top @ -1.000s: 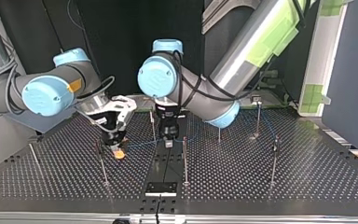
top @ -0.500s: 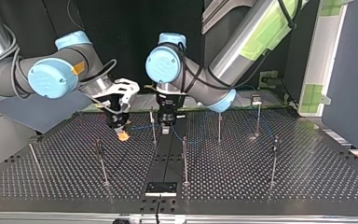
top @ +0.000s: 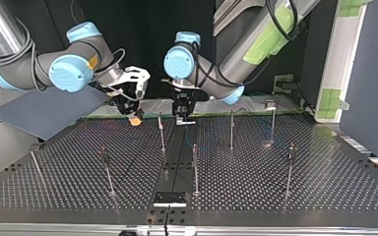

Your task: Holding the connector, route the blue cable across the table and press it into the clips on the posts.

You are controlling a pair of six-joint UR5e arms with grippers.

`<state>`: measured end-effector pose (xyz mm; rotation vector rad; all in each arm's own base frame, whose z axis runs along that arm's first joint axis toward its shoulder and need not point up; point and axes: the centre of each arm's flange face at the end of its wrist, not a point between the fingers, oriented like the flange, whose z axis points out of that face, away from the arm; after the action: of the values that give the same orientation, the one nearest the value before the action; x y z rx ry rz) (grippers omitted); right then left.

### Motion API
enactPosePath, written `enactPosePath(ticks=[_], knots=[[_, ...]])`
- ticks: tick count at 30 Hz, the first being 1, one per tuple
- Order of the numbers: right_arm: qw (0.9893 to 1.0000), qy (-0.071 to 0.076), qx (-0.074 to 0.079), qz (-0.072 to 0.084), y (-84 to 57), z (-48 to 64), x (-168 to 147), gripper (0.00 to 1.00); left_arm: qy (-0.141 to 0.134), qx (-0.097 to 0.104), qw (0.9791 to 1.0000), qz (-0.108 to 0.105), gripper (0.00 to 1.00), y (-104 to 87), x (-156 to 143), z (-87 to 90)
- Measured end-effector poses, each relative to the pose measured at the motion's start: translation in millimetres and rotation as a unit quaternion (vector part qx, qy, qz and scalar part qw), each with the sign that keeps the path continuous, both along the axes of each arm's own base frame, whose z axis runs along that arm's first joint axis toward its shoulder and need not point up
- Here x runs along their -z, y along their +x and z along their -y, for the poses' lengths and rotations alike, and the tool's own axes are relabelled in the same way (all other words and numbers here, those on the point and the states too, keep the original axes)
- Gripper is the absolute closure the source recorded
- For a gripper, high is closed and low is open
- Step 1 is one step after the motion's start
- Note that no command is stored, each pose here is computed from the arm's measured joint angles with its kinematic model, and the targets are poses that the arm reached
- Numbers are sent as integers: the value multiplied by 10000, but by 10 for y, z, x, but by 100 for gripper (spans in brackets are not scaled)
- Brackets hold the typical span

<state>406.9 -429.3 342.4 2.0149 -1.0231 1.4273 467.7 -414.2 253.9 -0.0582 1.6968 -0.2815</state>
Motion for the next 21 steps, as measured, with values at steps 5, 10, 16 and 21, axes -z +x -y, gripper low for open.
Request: enactPosePath(ticks=[5, 10, 16, 21], knots=[[9999, 79, -53, -60, -34, -41, 142, 100, 7, 54, 10000, -25, 100, -79, 213, -41], [9998, 167, -65, -18, -59, -89, 352, 100, -21, 252, 9997, -47, 100, -185, 392, -48], [9998, 191, -63, -32, -36, -52, 619, 100, -128, 392, 9991, -127, 100, -287, 601, -126], [9995, 294, -18, -93, -37, 18, 892, 100, -168, 483, 9984, -222, 100, -350, 709, -167]])
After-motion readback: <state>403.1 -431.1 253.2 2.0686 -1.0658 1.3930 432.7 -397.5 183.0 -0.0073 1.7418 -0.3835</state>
